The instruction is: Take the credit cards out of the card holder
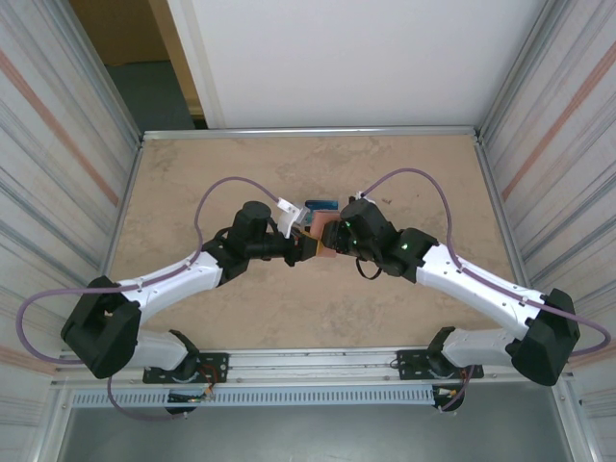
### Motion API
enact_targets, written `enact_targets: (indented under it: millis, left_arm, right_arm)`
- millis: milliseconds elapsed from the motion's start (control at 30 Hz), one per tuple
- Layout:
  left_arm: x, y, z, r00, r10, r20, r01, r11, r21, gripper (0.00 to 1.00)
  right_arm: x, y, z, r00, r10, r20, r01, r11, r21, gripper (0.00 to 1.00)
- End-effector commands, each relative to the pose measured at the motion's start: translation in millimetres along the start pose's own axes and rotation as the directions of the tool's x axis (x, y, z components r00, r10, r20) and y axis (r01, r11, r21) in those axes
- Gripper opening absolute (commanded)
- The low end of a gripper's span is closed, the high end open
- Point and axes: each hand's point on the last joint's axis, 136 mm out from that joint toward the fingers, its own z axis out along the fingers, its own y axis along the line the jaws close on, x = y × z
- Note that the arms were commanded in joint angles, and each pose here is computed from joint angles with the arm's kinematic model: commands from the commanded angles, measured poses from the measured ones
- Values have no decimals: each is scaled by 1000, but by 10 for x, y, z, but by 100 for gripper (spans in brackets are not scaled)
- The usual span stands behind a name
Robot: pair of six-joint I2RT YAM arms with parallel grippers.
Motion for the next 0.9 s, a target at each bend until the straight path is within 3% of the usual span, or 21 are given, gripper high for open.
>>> enact_targets:
  millis: [0, 600, 867]
  left_arm:
    - [-59, -171, -2, 999, 51, 17, -52, 995, 80, 0]
    - [-65, -212, 25, 998, 55, 9, -56, 993, 101, 0]
    - [-98, -215, 20, 998, 61, 15, -62, 993, 97, 0]
  right_arm:
    - [-192, 115, -55, 998, 42, 48, -40, 999, -35, 47]
    - [-181, 232, 35, 999, 44, 8, -43, 996, -75, 58]
    - [-121, 101, 98, 999, 36, -14, -37, 999, -13, 46]
